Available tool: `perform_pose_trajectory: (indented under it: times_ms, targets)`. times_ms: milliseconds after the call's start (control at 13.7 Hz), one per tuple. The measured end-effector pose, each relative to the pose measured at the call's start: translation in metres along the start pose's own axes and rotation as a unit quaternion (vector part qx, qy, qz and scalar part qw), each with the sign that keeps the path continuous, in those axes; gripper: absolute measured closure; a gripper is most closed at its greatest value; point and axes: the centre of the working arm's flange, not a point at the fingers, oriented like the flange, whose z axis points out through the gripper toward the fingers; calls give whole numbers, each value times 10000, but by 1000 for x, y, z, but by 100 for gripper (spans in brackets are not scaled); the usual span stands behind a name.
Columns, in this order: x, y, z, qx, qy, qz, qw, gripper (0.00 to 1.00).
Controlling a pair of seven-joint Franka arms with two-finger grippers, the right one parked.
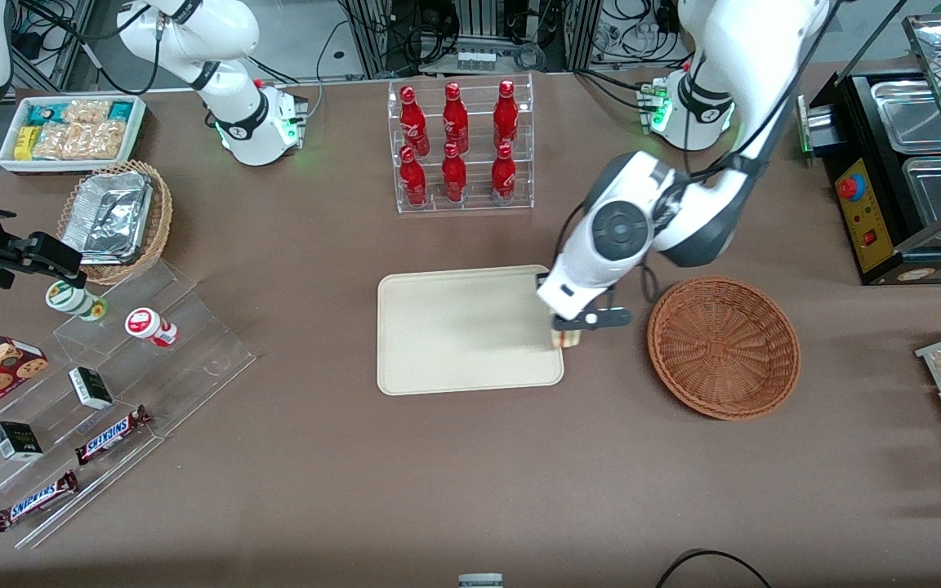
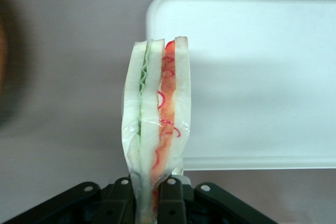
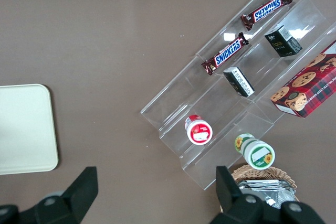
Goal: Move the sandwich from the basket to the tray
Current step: 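Lift the sandwich and carry it with the left gripper over the cream tray, then lower the sandwich onto the tray and open the left gripper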
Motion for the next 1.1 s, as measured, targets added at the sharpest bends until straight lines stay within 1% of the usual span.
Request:
perform_pose_trajectory:
  times_ms: [146, 293, 439, 585, 732, 878, 1098]
  targets:
    - [2, 33, 13, 64, 93, -20, 9999, 85]
    - [1, 63, 29, 94, 125, 4, 9999, 85]
    - [1, 86, 46, 59, 90, -28, 9999, 85]
    - [2, 106, 56, -19, 73, -69, 9999, 85]
    - [4, 123, 63, -47, 131, -123, 9998, 85]
    - [7, 135, 71, -10, 238, -157, 9996, 85]
    - [11, 145, 78, -33, 295, -230, 9993, 85]
